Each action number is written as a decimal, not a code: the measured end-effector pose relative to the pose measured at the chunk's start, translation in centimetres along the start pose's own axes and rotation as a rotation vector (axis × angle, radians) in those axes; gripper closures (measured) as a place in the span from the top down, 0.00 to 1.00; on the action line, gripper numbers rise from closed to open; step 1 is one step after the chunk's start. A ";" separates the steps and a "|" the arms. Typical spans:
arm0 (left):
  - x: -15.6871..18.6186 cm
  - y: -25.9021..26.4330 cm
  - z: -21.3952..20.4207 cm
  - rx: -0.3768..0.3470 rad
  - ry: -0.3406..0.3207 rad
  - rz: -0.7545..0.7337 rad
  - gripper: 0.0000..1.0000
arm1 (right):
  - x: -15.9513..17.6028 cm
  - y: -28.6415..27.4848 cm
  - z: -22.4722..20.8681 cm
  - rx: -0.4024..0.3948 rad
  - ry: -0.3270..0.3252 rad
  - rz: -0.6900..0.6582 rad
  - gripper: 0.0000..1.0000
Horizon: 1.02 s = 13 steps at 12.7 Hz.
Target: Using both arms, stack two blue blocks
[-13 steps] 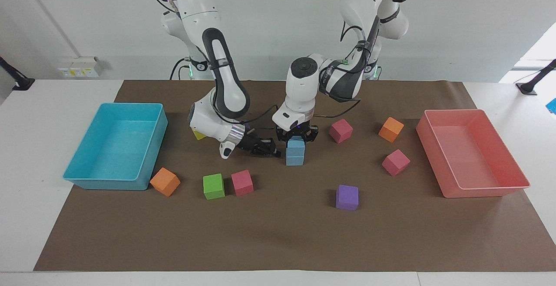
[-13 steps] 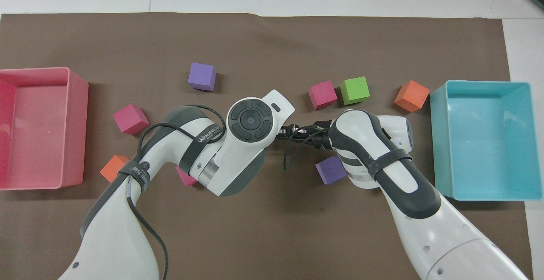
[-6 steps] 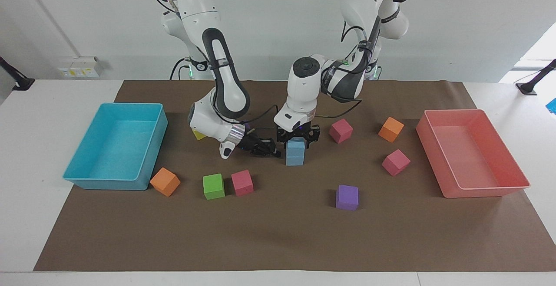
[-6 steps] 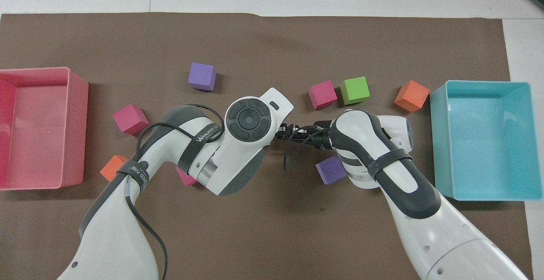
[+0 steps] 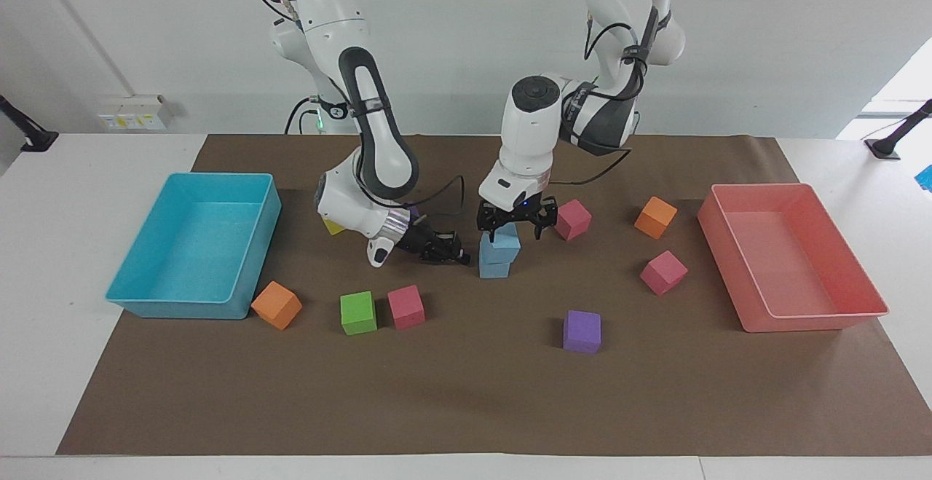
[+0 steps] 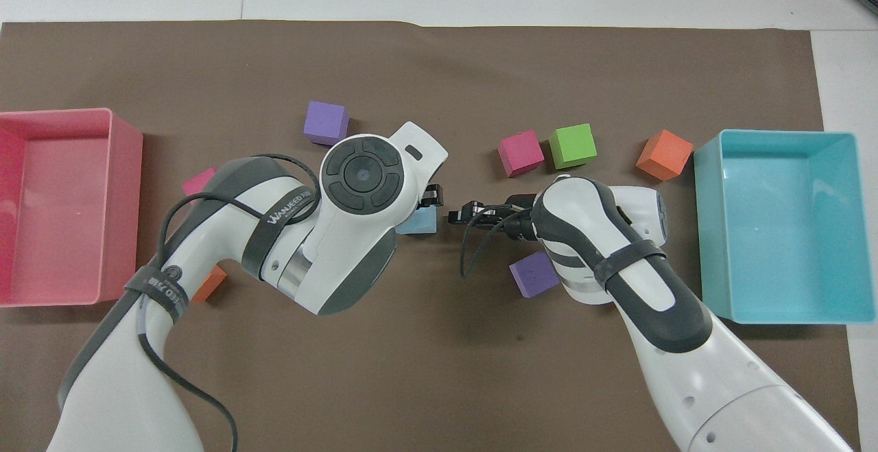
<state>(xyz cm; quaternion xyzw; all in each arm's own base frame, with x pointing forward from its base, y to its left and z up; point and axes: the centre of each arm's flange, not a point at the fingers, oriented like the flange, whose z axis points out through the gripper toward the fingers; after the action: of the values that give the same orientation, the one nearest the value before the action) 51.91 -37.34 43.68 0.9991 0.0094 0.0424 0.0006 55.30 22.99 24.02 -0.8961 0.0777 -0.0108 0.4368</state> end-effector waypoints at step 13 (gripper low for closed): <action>-0.3 -15.8 -9.4 0.047 -0.002 0.148 1.00 | 1.7 -1.6 -3.6 -0.109 0.079 -0.122 0.01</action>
<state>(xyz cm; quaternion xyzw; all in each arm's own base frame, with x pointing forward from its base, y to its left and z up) 50.57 -21.56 52.97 0.9968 -0.0634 0.0410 -0.0262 56.85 20.91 27.40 -0.9206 0.0406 -0.0684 0.3823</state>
